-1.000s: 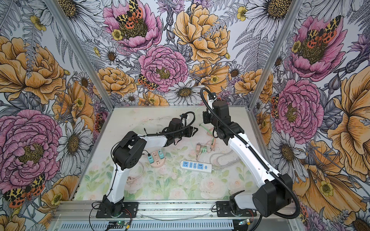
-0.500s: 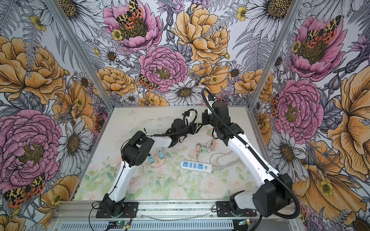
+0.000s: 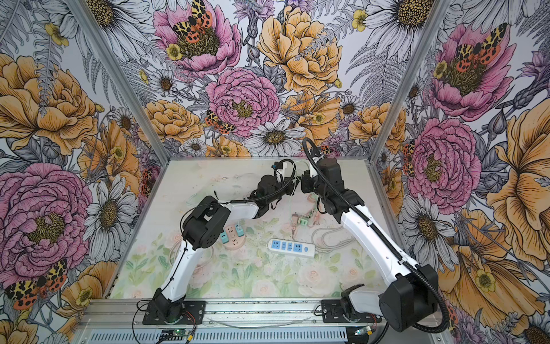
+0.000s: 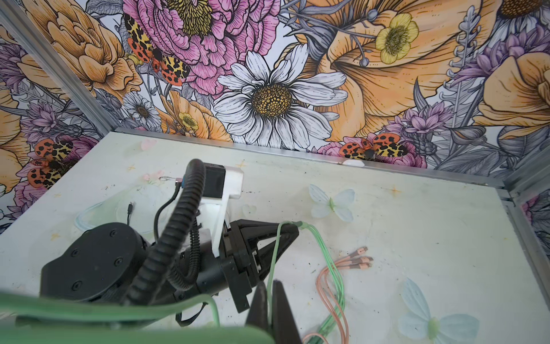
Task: Insert plugs into power strip
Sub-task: Pass the power cord.
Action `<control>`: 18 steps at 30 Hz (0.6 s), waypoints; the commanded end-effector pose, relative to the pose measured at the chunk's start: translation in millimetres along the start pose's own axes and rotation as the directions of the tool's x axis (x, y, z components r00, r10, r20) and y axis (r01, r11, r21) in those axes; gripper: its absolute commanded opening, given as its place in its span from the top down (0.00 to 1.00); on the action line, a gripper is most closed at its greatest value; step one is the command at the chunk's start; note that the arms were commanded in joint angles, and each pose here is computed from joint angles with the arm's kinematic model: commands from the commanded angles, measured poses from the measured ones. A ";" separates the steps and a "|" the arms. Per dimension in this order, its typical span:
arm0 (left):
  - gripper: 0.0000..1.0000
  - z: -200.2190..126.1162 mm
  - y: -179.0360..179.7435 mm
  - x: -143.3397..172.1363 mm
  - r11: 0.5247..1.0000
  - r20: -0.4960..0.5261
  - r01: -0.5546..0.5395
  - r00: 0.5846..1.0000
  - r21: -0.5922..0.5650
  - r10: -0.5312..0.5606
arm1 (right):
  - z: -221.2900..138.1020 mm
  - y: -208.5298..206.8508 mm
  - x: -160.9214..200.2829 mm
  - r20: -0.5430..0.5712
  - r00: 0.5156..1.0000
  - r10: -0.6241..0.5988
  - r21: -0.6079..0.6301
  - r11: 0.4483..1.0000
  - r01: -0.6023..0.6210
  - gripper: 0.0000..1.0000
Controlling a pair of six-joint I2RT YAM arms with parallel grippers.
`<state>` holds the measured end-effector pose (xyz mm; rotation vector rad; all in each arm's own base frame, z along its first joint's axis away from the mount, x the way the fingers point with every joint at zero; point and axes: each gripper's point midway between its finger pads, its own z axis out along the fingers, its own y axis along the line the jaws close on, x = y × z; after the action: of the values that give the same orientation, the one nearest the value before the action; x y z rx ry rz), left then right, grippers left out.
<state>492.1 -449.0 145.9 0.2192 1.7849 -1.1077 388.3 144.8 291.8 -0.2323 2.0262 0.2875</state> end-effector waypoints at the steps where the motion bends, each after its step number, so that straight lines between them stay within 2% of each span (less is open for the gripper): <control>1: 0.95 -14.3 -10.8 -49.9 1.000 0.109 -0.026 0.994 -0.001 0.026 | -10.8 3.3 -3.0 0.024 1.000 0.010 -0.017 1.000 -0.009 1.00; 10: 0.95 -47.0 -26.9 -99.3 0.996 0.201 0.016 0.979 0.088 -0.033 | -15.2 0.0 18.7 -0.005 0.999 0.037 -0.010 0.999 -0.037 1.00; 13: 0.95 -54.0 -33.1 -106.3 0.992 0.186 0.028 0.981 0.125 -0.051 | -11.9 -2.0 35.2 -0.037 0.998 0.056 -0.005 0.998 -0.056 1.00; 18: 0.95 -57.2 -43.3 -105.5 0.992 0.126 -0.003 0.992 0.129 -0.014 | -4.5 -5.4 60.0 -0.092 0.993 0.071 0.011 0.997 -0.070 1.00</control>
<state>493.1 -394.0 245.5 0.1550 1.6145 -1.1845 362.3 134.9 242.8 -0.1911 2.1264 0.2977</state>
